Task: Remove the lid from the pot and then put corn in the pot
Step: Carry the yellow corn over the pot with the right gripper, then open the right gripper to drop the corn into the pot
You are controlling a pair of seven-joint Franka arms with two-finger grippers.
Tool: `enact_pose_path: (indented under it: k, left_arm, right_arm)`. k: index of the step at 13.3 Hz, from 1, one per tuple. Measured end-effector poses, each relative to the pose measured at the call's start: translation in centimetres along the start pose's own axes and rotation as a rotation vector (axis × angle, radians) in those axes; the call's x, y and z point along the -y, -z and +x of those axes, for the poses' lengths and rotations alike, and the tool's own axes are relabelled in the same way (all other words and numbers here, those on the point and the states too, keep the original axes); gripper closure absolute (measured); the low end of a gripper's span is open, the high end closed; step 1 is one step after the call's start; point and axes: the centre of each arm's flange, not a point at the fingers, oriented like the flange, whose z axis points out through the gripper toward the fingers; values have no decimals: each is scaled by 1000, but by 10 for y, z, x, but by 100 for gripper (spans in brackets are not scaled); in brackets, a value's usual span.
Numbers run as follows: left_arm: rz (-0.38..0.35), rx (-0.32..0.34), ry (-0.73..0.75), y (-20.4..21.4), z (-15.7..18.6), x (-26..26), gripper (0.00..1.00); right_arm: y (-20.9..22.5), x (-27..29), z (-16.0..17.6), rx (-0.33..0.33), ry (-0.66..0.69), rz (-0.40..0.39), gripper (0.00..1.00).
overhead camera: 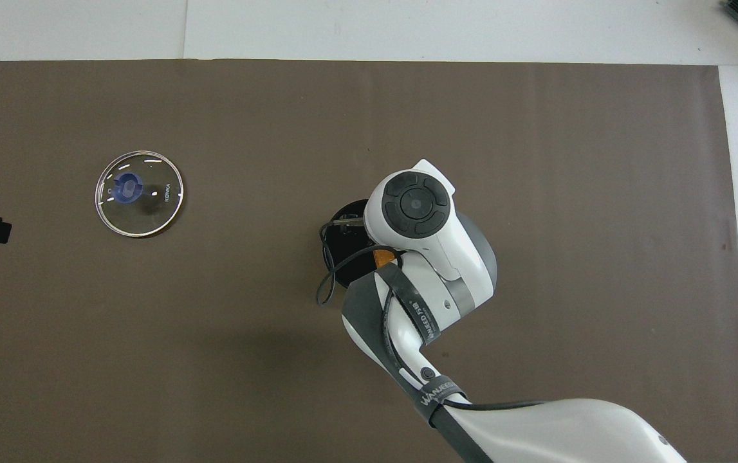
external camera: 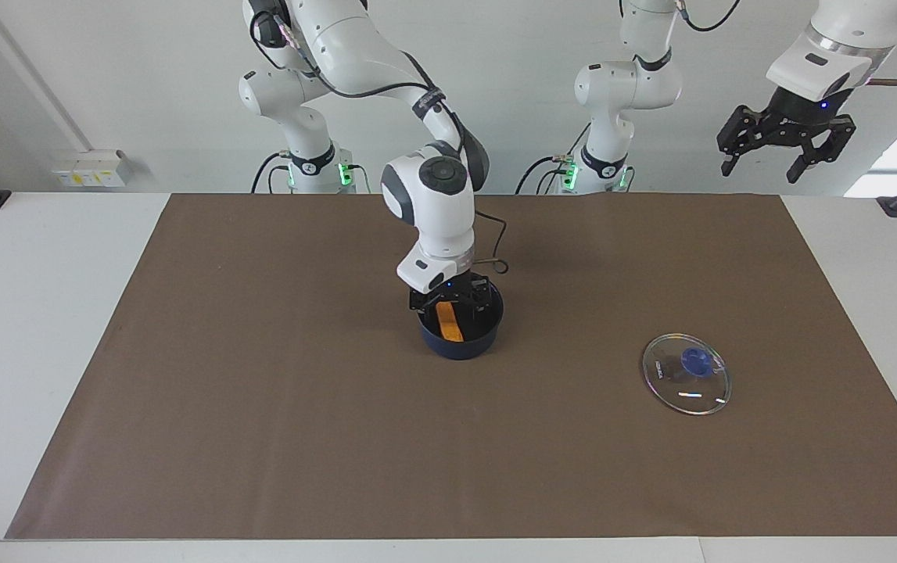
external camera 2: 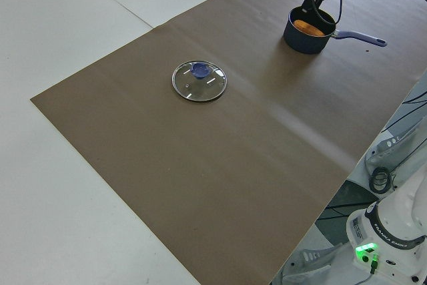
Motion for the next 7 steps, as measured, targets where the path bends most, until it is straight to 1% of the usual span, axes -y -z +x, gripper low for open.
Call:
enact_pose_path:
  k: [3, 5, 7]
  left_arm:
    - [0, 0, 0, 0, 0, 0, 0]
    - [0, 0, 0, 0, 0, 0, 0]
    - [0, 0, 0, 0, 0, 0, 0]
  right_arm:
    - [68, -58, 23, -31, -77, 14, 0]
    - [100, -98, 32, -32, -64, 9, 0]
    - [120, -134, 39, -28, -28, -1, 0]
